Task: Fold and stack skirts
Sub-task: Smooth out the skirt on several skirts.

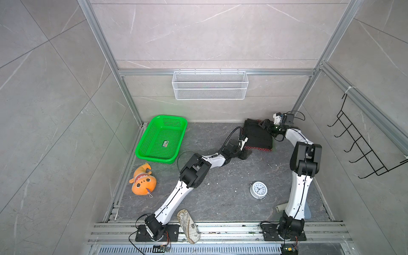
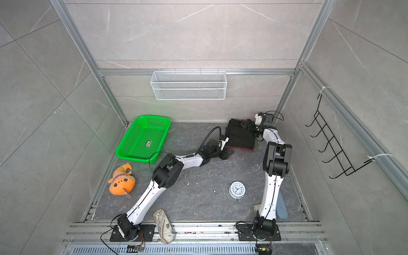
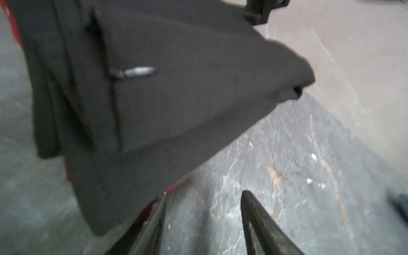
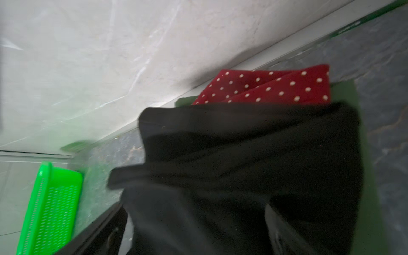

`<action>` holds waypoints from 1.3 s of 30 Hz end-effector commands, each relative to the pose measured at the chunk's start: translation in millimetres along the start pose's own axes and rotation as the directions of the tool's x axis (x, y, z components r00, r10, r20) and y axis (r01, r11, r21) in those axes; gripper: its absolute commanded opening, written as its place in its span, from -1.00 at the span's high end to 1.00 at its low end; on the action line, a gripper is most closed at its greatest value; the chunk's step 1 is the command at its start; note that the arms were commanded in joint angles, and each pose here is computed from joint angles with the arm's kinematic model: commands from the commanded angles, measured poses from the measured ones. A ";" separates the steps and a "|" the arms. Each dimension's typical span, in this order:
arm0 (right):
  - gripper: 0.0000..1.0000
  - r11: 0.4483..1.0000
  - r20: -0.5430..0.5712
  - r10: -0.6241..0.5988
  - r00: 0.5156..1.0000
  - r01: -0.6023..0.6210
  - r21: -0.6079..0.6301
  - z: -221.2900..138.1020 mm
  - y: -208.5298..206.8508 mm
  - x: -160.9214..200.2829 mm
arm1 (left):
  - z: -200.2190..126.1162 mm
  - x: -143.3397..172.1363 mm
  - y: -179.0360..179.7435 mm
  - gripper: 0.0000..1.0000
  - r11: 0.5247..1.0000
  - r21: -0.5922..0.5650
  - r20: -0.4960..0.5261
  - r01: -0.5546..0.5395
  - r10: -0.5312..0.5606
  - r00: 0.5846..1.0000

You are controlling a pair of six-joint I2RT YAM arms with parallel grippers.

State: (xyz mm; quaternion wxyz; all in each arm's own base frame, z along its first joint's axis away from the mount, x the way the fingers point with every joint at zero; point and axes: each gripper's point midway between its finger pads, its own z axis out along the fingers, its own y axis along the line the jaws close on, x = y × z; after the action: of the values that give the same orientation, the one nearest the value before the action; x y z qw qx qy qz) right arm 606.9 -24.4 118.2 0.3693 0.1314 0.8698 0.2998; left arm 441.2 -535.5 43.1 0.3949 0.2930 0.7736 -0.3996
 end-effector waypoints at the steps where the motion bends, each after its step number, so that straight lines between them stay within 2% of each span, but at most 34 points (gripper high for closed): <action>1: -1.00 0.995 0.084 -0.045 0.995 0.053 -0.088 -31.5 40.6 -16.2 | -31.3 -74.0 -35.0 -0.15 0.996 0.057 0.143 -0.062 0.053 0.988; 8: -1.00 0.995 0.041 -0.017 0.999 0.021 -0.096 -54.8 50.6 20.4 | -53.3 -85.8 -45.2 -0.15 0.995 0.053 0.171 -0.090 0.080 0.982; 13: -1.00 0.997 -0.020 0.030 0.999 -0.031 -0.073 -62.6 39.9 63.8 | -62.8 -82.6 -46.0 -0.16 0.994 0.041 0.166 -0.104 0.096 0.981; 14: -0.99 0.997 -0.030 0.038 0.999 -0.039 -0.059 -63.8 35.7 71.8 | -73.1 -97.7 -54.0 -0.16 0.992 0.043 0.193 -0.119 0.108 0.975; 19: -1.00 0.998 -0.064 0.057 0.996 -0.059 -0.018 -62.7 20.9 96.9 | -89.6 -102.5 -53.5 -0.18 0.991 0.024 0.201 -0.133 0.125 0.972; 24: -0.99 0.999 -0.050 0.032 0.998 -0.033 -0.021 -69.4 29.8 84.8 | -108.1 -103.8 -51.2 -0.19 0.989 -0.007 0.206 -0.147 0.146 0.968; 32: -1.00 0.991 0.080 -0.063 0.995 0.072 -0.111 -110.3 87.4 36.5 | -141.0 -104.5 -47.5 -0.21 0.982 -0.065 0.206 -0.176 0.186 0.961; 36: -1.00 0.986 0.117 -0.099 0.988 0.114 -0.126 -129.4 110.1 29.7 | -162.5 -105.1 -41.0 -0.24 0.976 -0.122 0.201 -0.179 0.200 0.959; 39: -1.00 0.982 0.125 -0.146 0.981 0.159 -0.098 -142.3 122.7 37.7 | -184.1 -101.8 -30.1 -0.34 0.964 -0.201 0.169 -0.176 0.211 0.963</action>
State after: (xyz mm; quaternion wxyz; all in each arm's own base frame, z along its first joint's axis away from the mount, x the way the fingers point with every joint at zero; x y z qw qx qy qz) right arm 491.9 18.8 232.3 0.4363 0.0835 0.8355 0.3234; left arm 397.3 -429.5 164.5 0.4806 0.2965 0.7510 -0.3422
